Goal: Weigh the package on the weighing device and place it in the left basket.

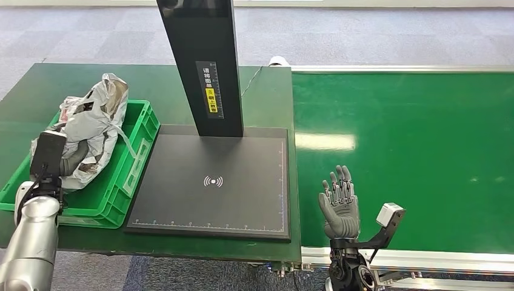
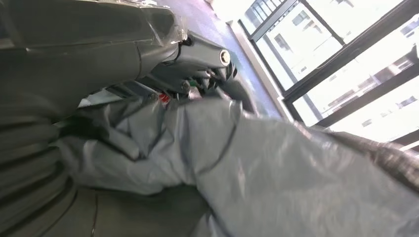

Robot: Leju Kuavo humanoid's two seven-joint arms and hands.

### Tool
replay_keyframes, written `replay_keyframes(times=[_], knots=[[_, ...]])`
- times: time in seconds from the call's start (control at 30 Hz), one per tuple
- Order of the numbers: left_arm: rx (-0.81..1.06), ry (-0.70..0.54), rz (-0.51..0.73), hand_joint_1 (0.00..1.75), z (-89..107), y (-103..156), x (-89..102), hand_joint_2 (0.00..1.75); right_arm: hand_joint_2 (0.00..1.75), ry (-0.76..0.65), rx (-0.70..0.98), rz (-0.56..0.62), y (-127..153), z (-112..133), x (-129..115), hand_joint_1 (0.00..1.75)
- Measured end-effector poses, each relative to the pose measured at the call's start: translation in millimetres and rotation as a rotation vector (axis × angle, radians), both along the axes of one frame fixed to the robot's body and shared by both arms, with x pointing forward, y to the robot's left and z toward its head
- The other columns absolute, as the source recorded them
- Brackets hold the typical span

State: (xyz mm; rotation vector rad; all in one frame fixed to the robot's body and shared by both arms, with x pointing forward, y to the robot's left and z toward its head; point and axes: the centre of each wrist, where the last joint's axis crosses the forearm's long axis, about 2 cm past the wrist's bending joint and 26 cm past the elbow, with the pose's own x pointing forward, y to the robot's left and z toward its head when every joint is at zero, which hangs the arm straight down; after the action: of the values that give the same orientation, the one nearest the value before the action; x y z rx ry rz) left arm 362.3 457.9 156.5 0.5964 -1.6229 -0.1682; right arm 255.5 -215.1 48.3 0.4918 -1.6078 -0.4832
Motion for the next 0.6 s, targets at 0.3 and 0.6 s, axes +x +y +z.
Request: replay_keyframes(times=[0.3, 0.6], knots=[[-0.035, -0.132, 0.000, 0.00, 14.7, 0, -12.9, 1.75, 1.75, 0.001, -0.001, -0.012, 0, -1, -1, 0.00], [-0.080, -0.313, -0.048, 0.00, 1.9, -22, -48.3, 1.75, 1.75, 0.010, -0.007, -0.041, 1, -7, -10, 0.00]])
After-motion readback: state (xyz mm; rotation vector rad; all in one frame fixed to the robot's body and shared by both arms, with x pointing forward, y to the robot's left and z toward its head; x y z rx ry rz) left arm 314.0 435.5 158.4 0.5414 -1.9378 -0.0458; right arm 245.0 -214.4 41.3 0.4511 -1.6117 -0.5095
